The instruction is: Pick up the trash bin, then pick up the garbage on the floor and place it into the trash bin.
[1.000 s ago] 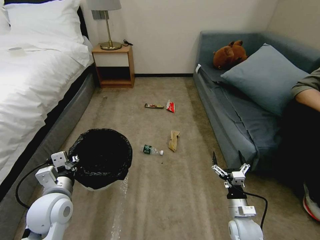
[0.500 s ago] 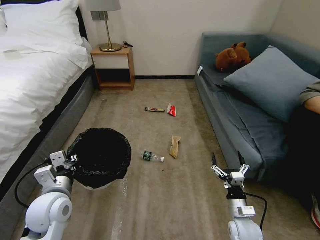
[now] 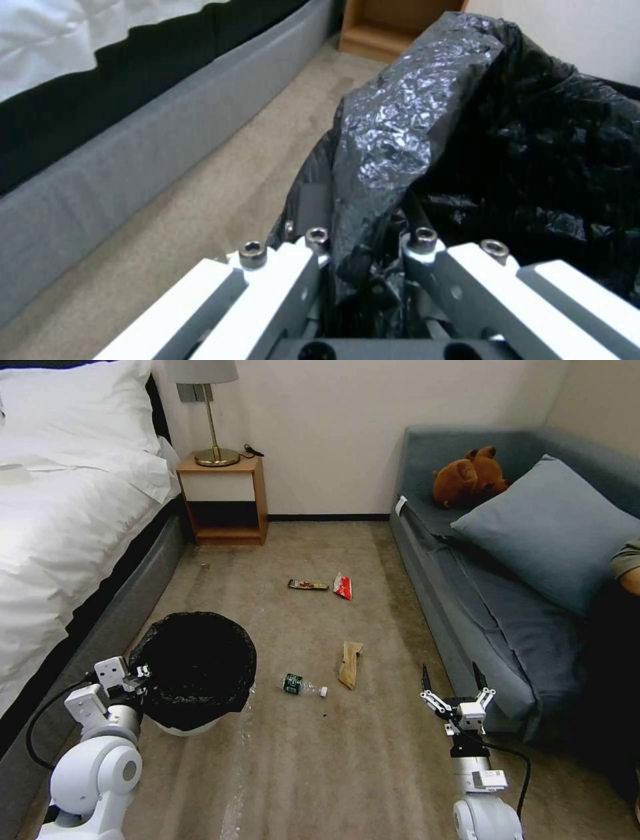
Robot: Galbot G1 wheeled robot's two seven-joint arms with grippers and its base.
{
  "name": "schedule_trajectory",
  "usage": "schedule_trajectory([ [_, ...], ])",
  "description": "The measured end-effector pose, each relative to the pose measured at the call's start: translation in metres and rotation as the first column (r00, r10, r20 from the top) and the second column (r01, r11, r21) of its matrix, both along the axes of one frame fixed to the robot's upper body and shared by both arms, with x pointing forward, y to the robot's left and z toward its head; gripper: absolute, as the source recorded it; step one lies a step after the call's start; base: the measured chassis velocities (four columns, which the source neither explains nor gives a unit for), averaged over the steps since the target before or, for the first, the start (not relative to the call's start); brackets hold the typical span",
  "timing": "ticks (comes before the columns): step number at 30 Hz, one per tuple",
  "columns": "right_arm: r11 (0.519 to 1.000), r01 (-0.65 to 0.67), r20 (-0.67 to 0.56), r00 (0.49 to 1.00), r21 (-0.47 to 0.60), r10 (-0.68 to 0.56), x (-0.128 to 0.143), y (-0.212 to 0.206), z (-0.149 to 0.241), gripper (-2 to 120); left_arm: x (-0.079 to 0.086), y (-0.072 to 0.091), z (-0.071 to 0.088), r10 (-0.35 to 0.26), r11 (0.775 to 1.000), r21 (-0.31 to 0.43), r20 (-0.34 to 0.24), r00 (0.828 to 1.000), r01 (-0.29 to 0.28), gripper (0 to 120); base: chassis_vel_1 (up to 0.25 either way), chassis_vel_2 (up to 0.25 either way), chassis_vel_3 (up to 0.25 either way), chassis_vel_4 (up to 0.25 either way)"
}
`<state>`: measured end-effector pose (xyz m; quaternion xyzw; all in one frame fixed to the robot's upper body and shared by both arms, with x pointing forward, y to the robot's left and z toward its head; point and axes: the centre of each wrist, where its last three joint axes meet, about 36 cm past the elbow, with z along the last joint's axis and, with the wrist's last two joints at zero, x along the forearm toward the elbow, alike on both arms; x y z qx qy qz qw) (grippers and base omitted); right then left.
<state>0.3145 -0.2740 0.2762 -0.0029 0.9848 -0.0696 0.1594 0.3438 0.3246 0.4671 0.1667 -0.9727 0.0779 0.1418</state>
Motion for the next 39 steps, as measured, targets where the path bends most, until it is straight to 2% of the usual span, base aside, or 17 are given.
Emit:
schedule_trajectory([
  [39,1.0,0.008,-0.001,1.0,-0.005,-0.008,-0.0052,-0.0075,-0.002,100,-0.009,-0.0001,0.0063,0.005,1.0,-0.01,0.013,1.0,-0.005,4,-0.087,0.088,0.09,-0.088],
])
